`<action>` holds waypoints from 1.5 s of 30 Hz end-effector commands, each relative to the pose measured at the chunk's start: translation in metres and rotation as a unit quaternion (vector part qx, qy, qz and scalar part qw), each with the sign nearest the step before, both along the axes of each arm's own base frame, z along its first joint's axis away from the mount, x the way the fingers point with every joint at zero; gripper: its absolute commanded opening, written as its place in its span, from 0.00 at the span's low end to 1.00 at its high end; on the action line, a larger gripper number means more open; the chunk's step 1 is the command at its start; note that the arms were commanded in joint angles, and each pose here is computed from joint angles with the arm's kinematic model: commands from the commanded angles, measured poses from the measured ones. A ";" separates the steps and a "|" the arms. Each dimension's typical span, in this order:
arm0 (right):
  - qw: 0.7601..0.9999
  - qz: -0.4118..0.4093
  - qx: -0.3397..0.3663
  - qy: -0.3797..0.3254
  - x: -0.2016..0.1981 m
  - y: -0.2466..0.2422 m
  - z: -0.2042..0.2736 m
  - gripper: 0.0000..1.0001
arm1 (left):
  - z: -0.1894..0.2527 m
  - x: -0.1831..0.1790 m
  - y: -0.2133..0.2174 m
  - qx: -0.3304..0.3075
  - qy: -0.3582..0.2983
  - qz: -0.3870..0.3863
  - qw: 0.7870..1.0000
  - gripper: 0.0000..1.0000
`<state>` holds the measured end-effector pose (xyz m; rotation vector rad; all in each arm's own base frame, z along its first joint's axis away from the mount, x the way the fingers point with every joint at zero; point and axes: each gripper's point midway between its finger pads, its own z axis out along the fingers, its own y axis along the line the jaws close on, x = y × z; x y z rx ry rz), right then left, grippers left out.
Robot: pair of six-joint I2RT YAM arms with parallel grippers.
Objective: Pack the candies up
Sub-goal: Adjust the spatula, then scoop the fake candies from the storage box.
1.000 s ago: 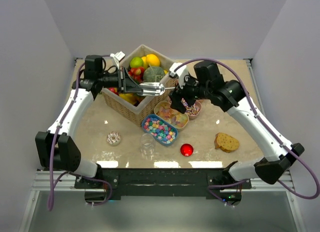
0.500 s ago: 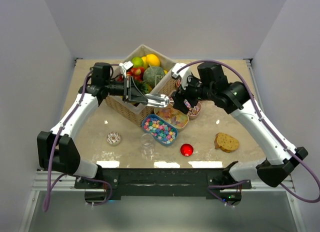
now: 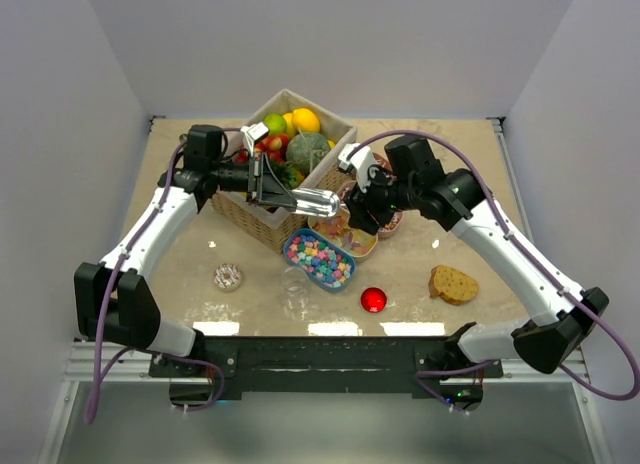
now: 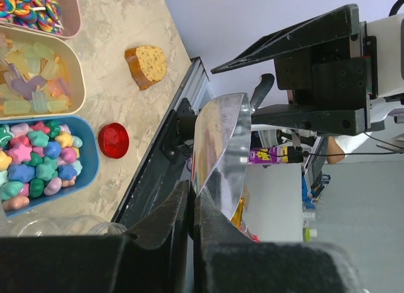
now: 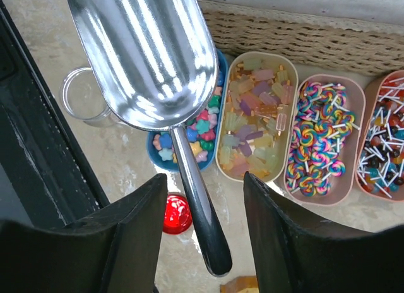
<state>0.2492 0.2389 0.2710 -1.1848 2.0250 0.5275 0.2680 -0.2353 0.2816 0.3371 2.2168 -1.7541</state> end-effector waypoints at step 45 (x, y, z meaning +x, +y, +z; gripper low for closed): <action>0.931 -0.231 -0.176 0.221 -0.009 -0.040 -0.112 0.00 | 0.012 0.115 0.069 0.207 -0.158 0.219 0.940 0.77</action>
